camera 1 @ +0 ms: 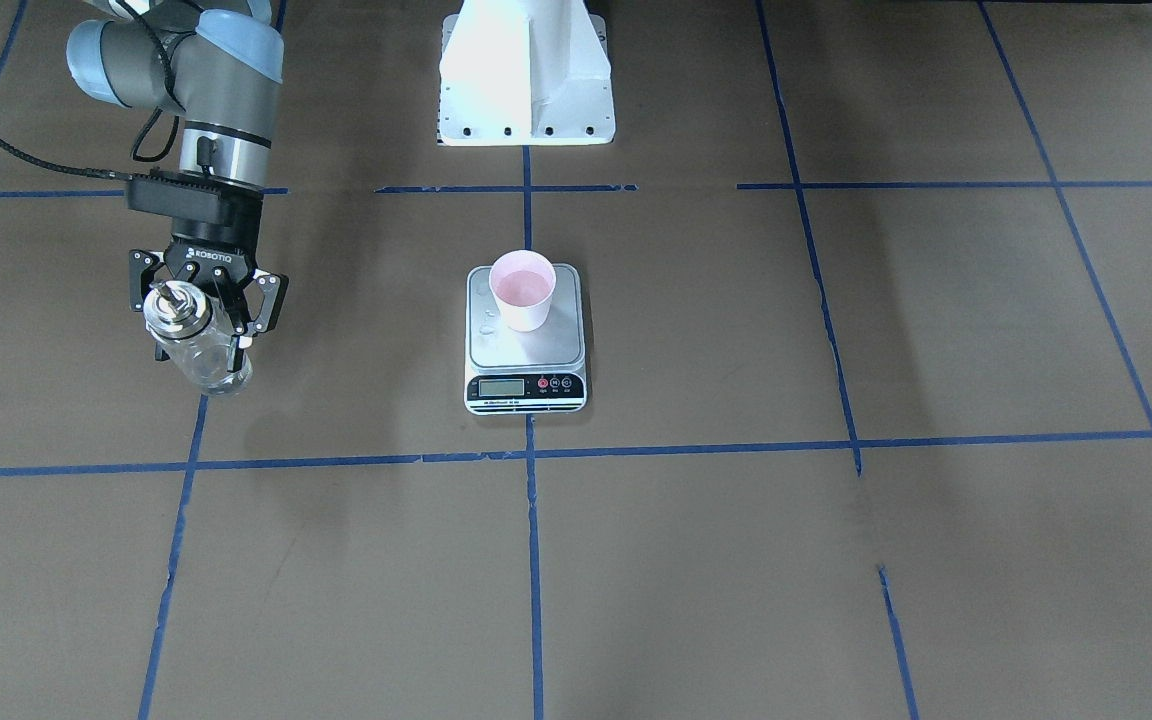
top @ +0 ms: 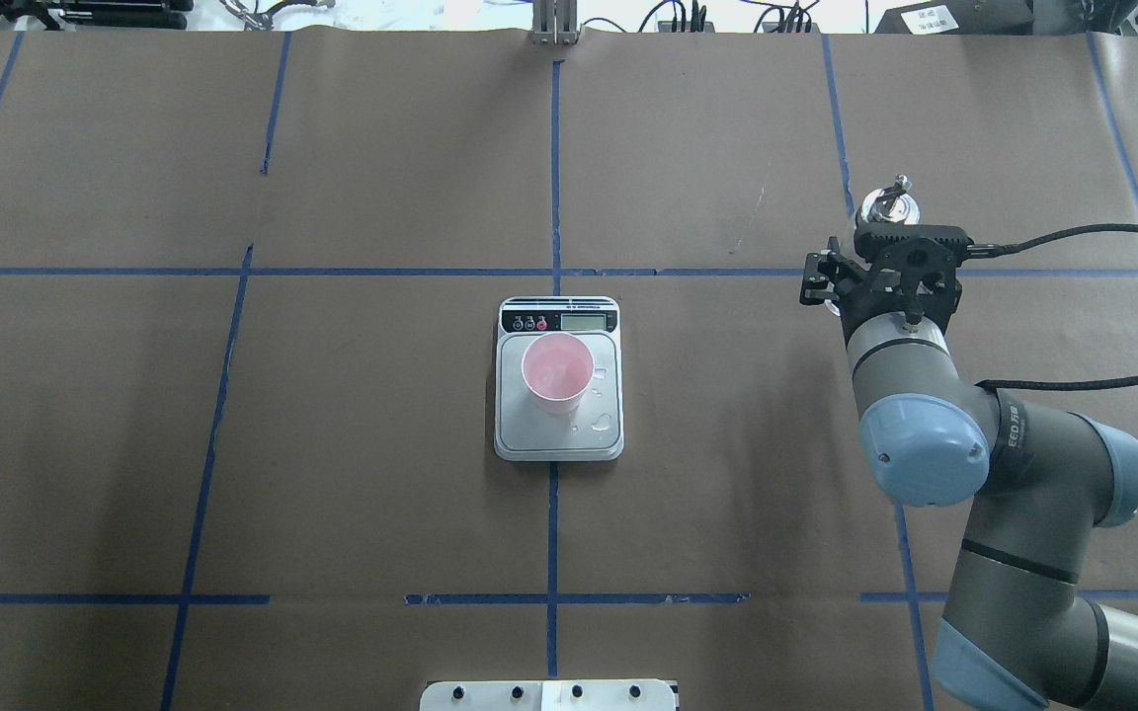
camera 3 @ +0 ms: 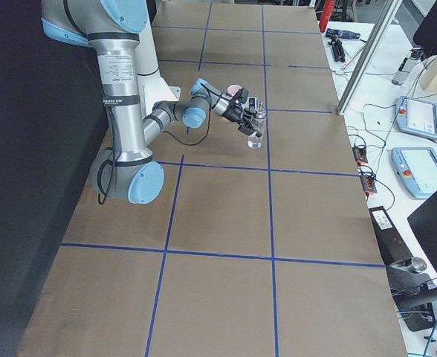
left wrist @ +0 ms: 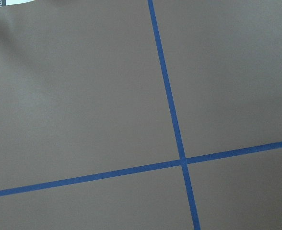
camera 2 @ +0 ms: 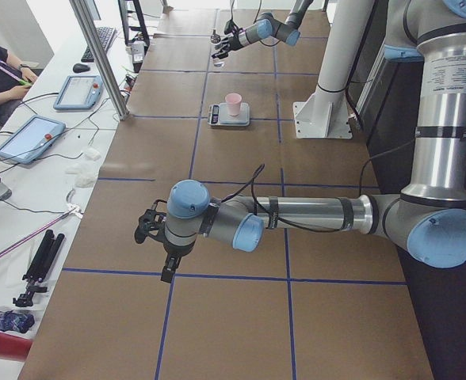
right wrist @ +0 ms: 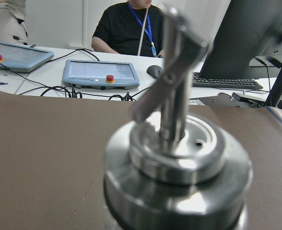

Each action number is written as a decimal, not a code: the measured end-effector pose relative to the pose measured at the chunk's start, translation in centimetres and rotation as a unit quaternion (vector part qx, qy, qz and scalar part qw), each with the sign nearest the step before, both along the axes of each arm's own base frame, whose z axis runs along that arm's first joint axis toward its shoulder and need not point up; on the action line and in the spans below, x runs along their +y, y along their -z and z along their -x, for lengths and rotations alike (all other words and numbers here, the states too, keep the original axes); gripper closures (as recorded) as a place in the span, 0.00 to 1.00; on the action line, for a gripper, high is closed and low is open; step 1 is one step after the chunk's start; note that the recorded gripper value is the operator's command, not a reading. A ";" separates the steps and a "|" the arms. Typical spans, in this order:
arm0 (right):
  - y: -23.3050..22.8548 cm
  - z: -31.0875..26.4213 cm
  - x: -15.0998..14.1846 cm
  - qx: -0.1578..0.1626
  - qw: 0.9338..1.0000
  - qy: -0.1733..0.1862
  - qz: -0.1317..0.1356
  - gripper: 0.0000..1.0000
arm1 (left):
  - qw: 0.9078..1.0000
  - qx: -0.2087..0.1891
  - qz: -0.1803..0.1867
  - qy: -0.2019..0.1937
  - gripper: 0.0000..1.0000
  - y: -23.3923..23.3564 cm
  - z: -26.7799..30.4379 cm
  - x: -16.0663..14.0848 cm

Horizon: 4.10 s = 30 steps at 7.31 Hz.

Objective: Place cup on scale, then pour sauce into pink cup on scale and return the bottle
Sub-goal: 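Carry the upright bottle with the right gripper back toward its starting spot, then lower the glass bottle toward the table with the right gripper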

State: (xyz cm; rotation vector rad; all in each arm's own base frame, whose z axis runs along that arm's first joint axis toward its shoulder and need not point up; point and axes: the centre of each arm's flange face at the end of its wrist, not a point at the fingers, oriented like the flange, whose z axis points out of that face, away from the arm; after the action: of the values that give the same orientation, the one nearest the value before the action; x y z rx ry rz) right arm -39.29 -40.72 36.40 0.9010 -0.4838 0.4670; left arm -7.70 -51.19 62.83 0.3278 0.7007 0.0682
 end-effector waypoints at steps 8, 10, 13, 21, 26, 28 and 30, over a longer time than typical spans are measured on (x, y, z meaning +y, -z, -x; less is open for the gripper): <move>-5.7 1.4 0.9 -0.056 0.995 -0.074 0.036 1.00 | 1.000 -0.001 -0.004 0.000 0.00 0.3 0.0 0.0; -7.1 1.2 2.0 -0.051 0.995 -0.065 0.050 1.00 | 1.000 -0.001 -0.004 0.000 0.00 0.3 0.0 0.0; -7.6 1.6 3.1 -0.055 0.995 -0.058 0.055 1.00 | 1.000 -0.001 -0.004 0.000 0.00 0.3 0.0 0.0; -8.6 1.0 4.2 -0.047 0.996 -0.049 0.060 0.68 | 1.000 -0.001 -0.003 0.000 0.00 0.3 0.0 0.0; -8.2 0.7 4.8 -0.052 0.996 -0.041 0.066 0.63 | 1.000 -0.001 -0.004 0.000 0.00 0.3 0.0 0.0; -8.3 0.8 5.0 -0.049 0.996 -0.039 0.066 0.63 | 1.000 -0.001 -0.004 0.000 0.00 0.3 0.0 -0.1; -8.5 0.9 5.0 -0.045 0.996 -0.038 0.067 0.63 | 1.000 -0.001 -0.004 0.000 0.00 0.3 0.0 -0.1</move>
State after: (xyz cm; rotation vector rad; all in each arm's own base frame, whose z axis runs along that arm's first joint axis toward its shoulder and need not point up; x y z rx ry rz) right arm -40.19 -35.76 44.91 0.7740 -0.4960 0.6042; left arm -7.66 -51.28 62.50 0.3355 0.6991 0.0719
